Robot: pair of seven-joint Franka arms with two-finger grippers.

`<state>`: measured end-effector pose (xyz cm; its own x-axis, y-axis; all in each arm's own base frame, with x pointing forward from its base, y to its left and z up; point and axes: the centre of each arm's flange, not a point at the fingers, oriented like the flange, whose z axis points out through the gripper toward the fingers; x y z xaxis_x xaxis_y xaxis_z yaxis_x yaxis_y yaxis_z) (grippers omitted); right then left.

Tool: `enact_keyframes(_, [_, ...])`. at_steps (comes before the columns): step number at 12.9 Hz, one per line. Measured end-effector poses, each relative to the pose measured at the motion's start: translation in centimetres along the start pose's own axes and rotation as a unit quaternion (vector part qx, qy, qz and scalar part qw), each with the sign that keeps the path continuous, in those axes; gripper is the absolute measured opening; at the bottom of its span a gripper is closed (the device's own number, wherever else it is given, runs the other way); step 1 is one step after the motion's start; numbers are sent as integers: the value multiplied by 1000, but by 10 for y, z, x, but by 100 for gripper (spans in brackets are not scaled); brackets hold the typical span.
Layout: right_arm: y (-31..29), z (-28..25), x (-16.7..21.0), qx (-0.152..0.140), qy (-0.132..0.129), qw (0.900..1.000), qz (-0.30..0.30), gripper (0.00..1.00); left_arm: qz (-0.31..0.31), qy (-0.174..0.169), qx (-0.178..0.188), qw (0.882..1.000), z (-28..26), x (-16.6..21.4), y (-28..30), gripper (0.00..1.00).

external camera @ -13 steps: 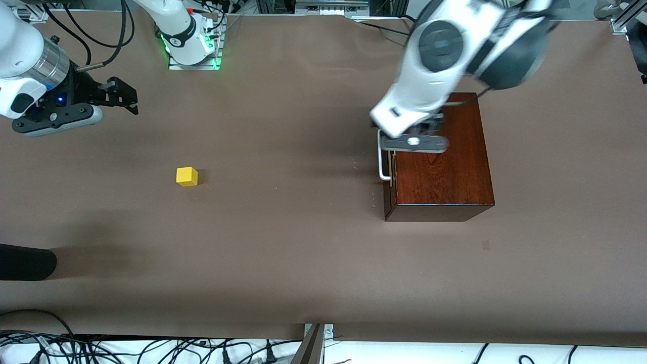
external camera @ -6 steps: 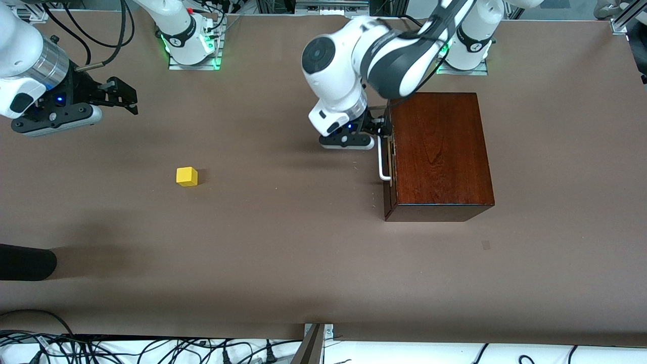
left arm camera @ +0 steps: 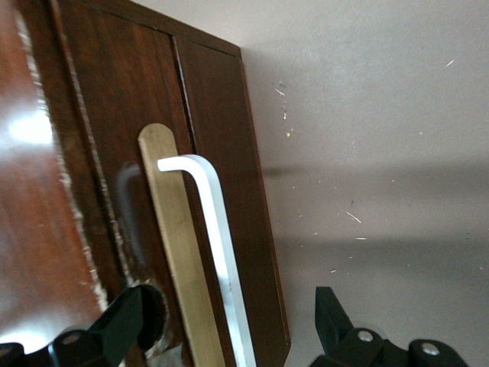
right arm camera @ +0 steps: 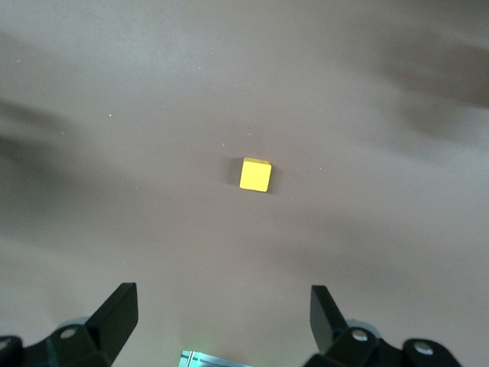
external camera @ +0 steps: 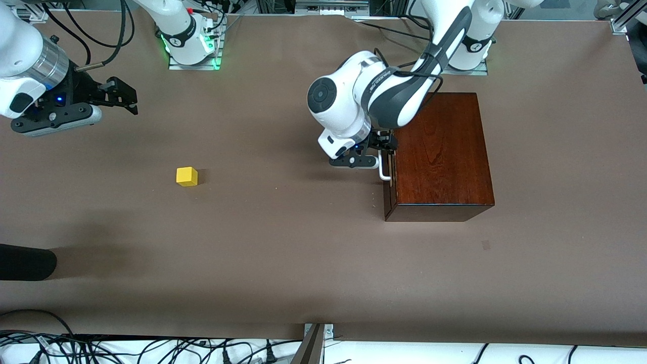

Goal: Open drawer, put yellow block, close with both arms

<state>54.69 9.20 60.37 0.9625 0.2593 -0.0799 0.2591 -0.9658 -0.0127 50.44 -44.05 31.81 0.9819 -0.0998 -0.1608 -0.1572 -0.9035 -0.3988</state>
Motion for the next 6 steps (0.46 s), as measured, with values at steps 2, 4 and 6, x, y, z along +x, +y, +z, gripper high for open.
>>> enact_keyframes(2, [0, 0, 0, 0, 0, 1000, 0, 100, 2, -1, -2, 1000, 12, 3, 7, 100])
enact_keyframes(4, [0, 0, 0, 0, 0, 1000, 0, 100, -1, 1, -4, 1000, 24, 7, 14, 100])
enact_keyframes(6, [0, 0, 0, 0, 0, 1000, 0, 100, -9, 9, 8, 1000, 36, 11, 19, 100])
